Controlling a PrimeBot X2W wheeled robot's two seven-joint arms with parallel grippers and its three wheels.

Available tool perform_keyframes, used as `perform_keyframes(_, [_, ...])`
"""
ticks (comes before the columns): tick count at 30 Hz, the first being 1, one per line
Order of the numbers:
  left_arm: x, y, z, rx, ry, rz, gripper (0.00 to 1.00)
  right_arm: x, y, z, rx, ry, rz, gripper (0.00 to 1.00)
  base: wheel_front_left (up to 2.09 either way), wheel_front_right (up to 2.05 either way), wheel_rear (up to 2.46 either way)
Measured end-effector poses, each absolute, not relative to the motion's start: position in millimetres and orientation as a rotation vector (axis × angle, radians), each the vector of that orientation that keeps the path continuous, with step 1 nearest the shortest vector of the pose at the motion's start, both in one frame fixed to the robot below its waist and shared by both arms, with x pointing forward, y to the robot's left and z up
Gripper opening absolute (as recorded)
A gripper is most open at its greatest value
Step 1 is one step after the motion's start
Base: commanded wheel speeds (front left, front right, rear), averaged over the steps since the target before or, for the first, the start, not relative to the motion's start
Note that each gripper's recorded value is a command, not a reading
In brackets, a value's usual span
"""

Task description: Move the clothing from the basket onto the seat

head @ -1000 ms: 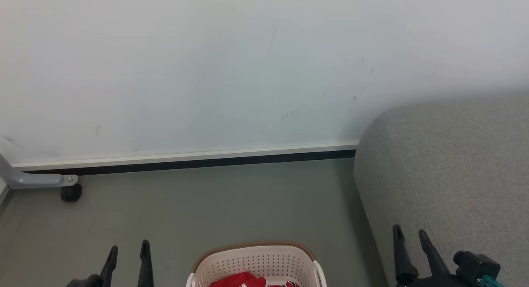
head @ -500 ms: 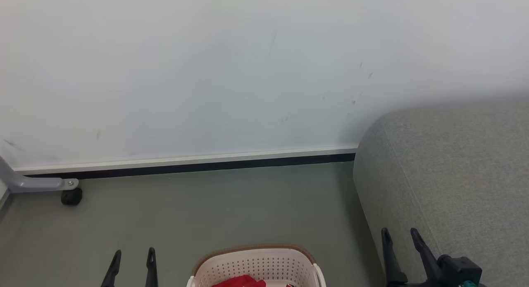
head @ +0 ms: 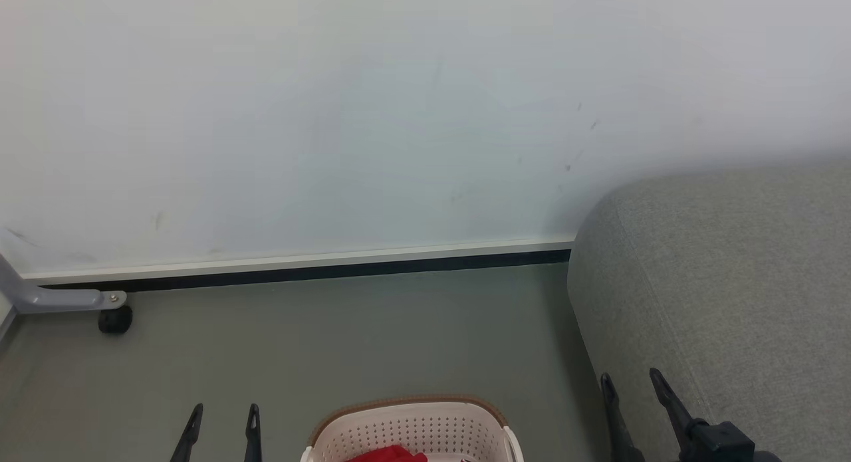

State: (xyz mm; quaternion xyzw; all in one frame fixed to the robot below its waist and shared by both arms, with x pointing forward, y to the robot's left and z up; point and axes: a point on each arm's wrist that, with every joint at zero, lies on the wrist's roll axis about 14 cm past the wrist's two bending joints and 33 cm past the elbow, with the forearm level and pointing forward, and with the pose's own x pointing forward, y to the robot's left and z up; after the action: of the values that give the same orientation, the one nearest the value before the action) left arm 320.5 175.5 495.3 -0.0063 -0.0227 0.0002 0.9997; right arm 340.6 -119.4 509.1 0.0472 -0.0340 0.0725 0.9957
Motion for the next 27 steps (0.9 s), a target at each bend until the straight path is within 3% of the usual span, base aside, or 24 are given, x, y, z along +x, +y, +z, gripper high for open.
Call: perform_keyframes(27, [320.9,176.2,492.2,-0.018,-0.036,0.004,1.0,341.6,-121.3,508.0,0.097,-0.065,0.139,1.0,0.0,0.0,0.0])
